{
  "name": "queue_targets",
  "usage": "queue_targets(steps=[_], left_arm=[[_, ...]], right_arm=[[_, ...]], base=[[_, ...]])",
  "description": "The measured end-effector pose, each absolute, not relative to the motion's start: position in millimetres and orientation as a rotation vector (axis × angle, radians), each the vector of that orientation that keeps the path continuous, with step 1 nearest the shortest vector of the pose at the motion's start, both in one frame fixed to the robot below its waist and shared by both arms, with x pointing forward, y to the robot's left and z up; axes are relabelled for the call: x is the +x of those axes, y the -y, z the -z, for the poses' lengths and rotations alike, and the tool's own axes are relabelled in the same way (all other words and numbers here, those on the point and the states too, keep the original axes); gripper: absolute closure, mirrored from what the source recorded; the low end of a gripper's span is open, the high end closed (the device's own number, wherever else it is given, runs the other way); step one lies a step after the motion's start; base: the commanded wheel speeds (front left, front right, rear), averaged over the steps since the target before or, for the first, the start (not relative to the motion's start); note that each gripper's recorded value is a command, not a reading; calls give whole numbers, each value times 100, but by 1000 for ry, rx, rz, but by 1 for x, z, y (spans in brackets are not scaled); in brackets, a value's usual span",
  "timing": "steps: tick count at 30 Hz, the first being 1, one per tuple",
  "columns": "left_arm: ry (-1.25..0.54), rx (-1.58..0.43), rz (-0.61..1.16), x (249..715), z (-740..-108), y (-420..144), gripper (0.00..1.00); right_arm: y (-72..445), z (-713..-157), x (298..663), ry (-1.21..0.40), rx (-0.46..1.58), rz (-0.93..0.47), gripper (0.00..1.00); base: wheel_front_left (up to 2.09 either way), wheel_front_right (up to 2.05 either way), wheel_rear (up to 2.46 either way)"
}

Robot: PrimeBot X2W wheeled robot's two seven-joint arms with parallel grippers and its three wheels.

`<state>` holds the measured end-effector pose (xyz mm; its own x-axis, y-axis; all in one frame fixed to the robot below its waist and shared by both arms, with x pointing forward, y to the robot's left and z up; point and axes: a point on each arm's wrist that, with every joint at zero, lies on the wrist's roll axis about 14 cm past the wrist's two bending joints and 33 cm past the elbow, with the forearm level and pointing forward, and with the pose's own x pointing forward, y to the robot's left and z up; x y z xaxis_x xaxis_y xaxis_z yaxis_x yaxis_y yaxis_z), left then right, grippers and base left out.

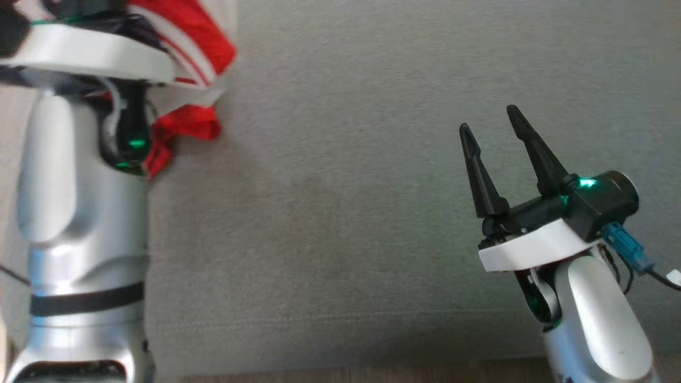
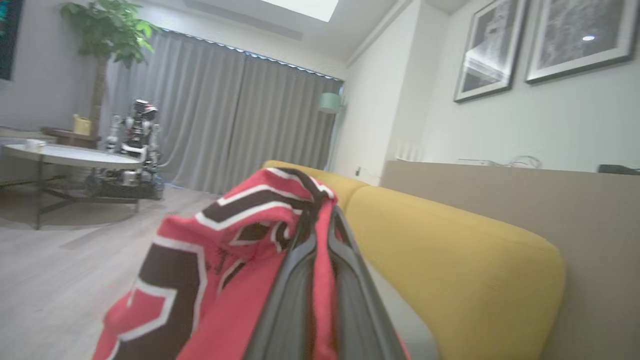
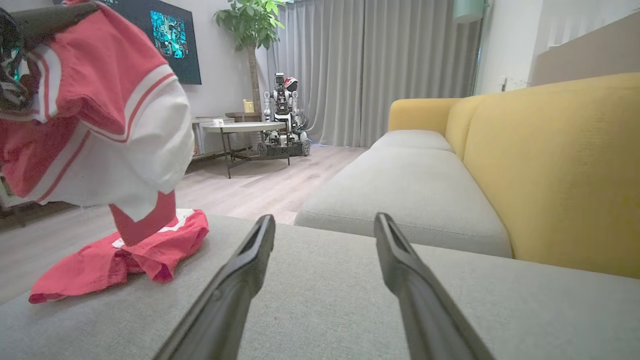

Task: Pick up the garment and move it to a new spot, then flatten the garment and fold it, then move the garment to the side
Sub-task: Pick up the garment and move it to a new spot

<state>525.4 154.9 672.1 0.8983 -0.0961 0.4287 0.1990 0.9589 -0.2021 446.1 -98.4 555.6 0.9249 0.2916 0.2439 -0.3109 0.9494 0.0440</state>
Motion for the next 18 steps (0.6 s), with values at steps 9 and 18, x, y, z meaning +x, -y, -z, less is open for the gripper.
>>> queue_targets(steps=[9,18], left_arm=[[420,-297,452,516,-695,-31,100],[319,-348,799,506,-662,103,100]], right_arm=[[148,-561,429,247,93,-176,0],[201,-579,425,296,92,-40,0]], base=[[0,0,0],[0,0,0]])
